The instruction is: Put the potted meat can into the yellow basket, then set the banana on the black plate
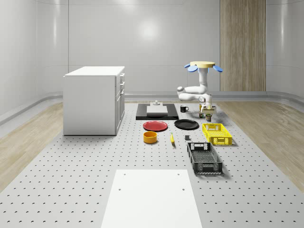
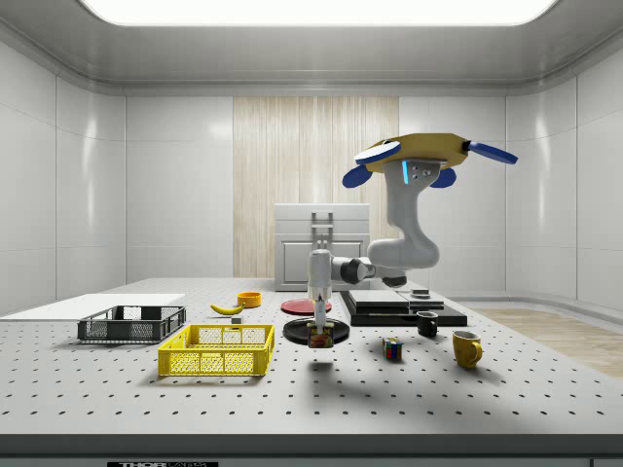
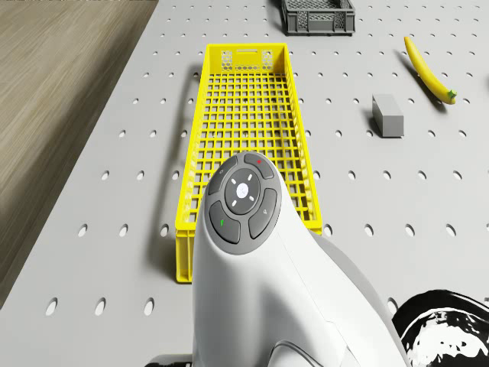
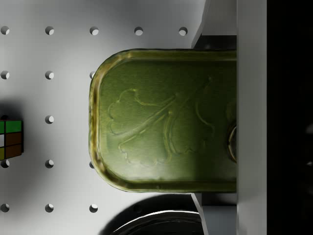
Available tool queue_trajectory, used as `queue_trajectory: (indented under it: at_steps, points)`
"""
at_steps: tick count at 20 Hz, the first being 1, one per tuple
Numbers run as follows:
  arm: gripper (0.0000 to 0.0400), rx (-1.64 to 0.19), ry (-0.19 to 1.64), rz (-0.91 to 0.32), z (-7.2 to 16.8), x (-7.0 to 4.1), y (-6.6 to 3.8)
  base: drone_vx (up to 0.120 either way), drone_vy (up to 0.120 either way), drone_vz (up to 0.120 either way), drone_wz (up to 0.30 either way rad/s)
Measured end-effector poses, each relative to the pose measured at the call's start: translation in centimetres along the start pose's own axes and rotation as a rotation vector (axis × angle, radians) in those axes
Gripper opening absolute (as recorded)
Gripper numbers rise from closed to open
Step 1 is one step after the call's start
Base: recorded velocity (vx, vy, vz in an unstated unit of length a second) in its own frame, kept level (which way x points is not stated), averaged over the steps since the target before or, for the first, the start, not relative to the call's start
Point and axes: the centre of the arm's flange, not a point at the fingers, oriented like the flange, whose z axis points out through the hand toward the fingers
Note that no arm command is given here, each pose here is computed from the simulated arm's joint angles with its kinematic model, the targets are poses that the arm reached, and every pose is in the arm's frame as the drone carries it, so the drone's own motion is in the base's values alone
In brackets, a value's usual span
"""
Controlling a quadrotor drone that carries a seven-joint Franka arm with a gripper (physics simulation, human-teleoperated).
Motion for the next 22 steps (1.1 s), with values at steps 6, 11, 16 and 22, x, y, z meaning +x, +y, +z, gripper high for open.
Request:
queue_trajectory:
  at_steps: [6,11,16,22]
  points:
    - [0.0289,0.000,0.000,-0.002,-0.57,0.00,0.00,0.120,0.000,0.113,0.000]
    - [0.0289,0.000,0.001,-0.003,-0.71,-0.01,-0.01,0.120,0.000,0.000,0.000]
    - [0.0289,0.000,0.001,-0.004,-0.76,-0.01,-0.01,0.120,0.000,0.000,0.000]
    - [0.0289,0.000,0.001,-0.004,-0.77,-0.01,-0.01,0.120,0.000,0.000,0.000]
